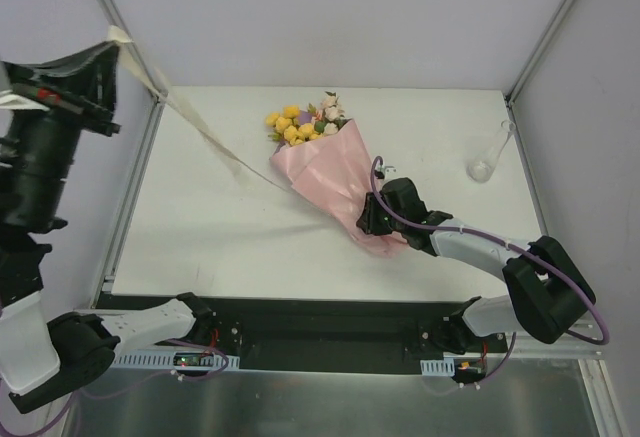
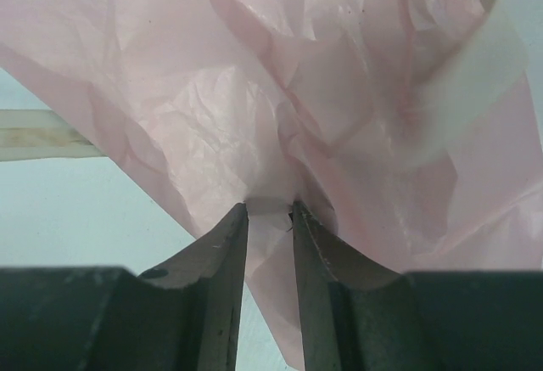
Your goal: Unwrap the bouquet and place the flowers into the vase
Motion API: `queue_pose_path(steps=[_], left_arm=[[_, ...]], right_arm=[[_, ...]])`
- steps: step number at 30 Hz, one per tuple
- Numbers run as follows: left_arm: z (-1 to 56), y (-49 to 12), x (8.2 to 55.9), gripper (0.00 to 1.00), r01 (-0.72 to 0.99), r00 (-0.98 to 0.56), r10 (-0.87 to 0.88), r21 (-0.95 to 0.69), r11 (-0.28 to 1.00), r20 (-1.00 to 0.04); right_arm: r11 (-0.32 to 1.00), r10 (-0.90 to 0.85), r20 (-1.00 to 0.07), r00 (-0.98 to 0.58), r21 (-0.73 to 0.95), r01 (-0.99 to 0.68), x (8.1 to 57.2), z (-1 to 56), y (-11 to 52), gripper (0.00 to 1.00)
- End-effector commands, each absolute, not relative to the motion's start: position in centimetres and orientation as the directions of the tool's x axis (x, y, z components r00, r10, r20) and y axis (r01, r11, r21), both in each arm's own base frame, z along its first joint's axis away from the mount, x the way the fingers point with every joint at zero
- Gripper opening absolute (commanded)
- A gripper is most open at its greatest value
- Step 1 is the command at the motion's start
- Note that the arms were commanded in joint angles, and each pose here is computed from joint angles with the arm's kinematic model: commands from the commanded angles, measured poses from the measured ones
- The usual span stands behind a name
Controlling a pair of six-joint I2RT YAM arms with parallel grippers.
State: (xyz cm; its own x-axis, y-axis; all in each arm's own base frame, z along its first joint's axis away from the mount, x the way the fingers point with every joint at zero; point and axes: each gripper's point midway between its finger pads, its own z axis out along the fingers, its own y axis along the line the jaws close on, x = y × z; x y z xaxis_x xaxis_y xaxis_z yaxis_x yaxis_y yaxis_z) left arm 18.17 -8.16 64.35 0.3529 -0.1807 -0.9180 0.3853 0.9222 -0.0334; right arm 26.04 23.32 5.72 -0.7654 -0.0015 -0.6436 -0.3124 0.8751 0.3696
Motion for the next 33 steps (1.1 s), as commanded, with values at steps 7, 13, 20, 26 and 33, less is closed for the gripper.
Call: queue_pose_path(steps=[7, 13, 20, 26, 33], left_arm=[[69.7, 2.9, 14.2, 0.00, -0.019, 0.545, -0.039, -0.059, 0.998, -0.838], [70.8, 6.7, 12.8, 0.00, -0.177, 0.581, 0.020, -0.102, 0.979, -0.814], [59.3, -0.3, 24.1, 0.00, -0.319, 0.166, 0.281, 0.218, 0.923, -0.945], [40.1, -7.6, 31.1, 0.00, -0.095, -0.237, -0.002, 0.021, 0.995, -0.972], [23.8, -12.6, 27.9, 0.00, -0.090, -0.692, -0.356, -0.414, 0.906, -0.628]], right_arm=[[0.869, 0.006, -0.662, -0.750, 0.375, -0.324, 26.5, 6.6, 23.5, 0.31], [0.865, 0.002, -0.654, -0.757, 0.382, -0.327, 26.6, 6.5, 23.8, 0.31], [0.853, 0.009, -0.642, -0.767, 0.405, -0.328, 26.5, 6.2, 24.4, 0.31], [0.849, 0.014, -0.649, -0.761, 0.409, -0.333, 26.2, 6.6, 24.2, 0.31], [0.847, 0.007, -0.648, -0.761, 0.408, -0.340, 26.2, 6.7, 24.4, 0.31]])
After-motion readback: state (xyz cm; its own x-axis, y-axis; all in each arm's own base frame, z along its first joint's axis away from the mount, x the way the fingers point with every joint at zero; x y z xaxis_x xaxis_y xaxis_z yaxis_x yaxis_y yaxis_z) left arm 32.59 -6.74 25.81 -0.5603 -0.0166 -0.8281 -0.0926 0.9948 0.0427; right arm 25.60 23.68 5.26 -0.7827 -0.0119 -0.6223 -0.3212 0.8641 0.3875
